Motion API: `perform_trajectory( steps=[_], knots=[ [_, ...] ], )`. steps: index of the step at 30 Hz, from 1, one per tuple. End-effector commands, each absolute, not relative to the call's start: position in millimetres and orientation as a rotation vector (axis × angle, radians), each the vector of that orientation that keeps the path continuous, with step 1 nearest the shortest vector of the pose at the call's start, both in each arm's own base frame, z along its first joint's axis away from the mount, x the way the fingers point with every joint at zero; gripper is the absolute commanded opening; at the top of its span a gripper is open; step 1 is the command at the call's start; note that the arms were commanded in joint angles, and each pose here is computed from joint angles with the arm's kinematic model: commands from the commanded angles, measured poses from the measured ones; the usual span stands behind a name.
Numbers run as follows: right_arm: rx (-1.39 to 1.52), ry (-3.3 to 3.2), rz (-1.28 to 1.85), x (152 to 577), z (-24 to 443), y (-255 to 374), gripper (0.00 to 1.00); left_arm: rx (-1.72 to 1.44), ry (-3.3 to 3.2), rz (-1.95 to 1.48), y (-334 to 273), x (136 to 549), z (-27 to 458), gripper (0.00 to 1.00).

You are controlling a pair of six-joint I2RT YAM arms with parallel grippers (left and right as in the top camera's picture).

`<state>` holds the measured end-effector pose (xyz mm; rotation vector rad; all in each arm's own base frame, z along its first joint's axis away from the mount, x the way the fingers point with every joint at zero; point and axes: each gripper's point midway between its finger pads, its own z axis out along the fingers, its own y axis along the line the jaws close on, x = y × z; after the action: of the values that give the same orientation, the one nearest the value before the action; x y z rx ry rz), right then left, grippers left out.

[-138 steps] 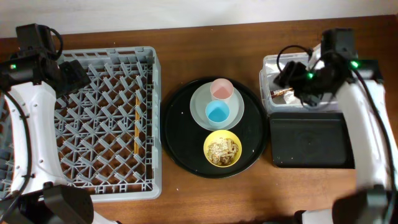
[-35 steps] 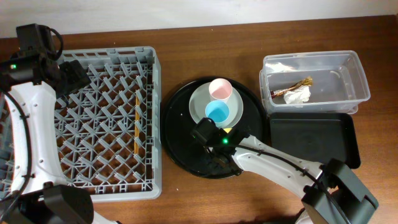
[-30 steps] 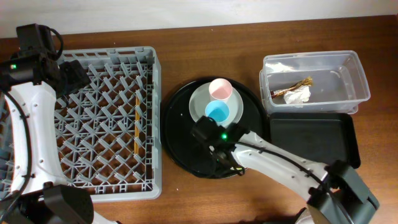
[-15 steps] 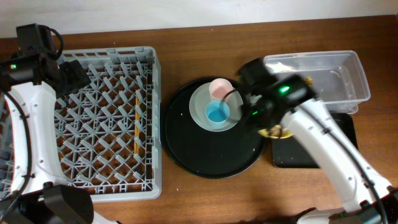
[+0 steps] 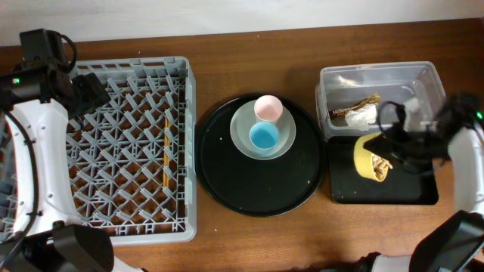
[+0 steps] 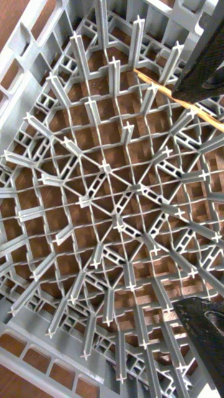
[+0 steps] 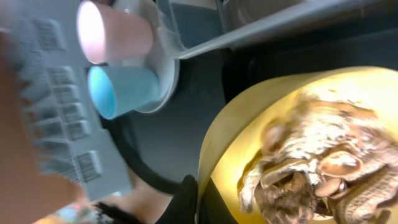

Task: Sort waste into correct bins and load items into the dishwasher rack
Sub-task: 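Carry the yellow bowl right and tip its contents onto the black tray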

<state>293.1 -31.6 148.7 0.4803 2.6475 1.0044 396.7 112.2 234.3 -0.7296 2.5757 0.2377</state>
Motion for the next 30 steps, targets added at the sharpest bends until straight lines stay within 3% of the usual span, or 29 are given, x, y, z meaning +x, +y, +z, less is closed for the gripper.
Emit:
perform_trajectory(
  steps=[1,13,30],
  knots=[
    [0.425,2.32,1.265,295.3,162.9,-34.9,0.04,-0.746,2.556,0.233,114.1,397.5,239.0,0.99],
    [0.529,1.744,1.495,281.4,179.7,-68.0,0.04,-0.746,2.557,0.233,114.1,397.4,238.9,0.99],
    [0.885,1.709,1.745,280.3,181.3,-66.6,0.04,-0.746,2.557,0.233,114.1,397.4,238.9,0.99]
  ],
)
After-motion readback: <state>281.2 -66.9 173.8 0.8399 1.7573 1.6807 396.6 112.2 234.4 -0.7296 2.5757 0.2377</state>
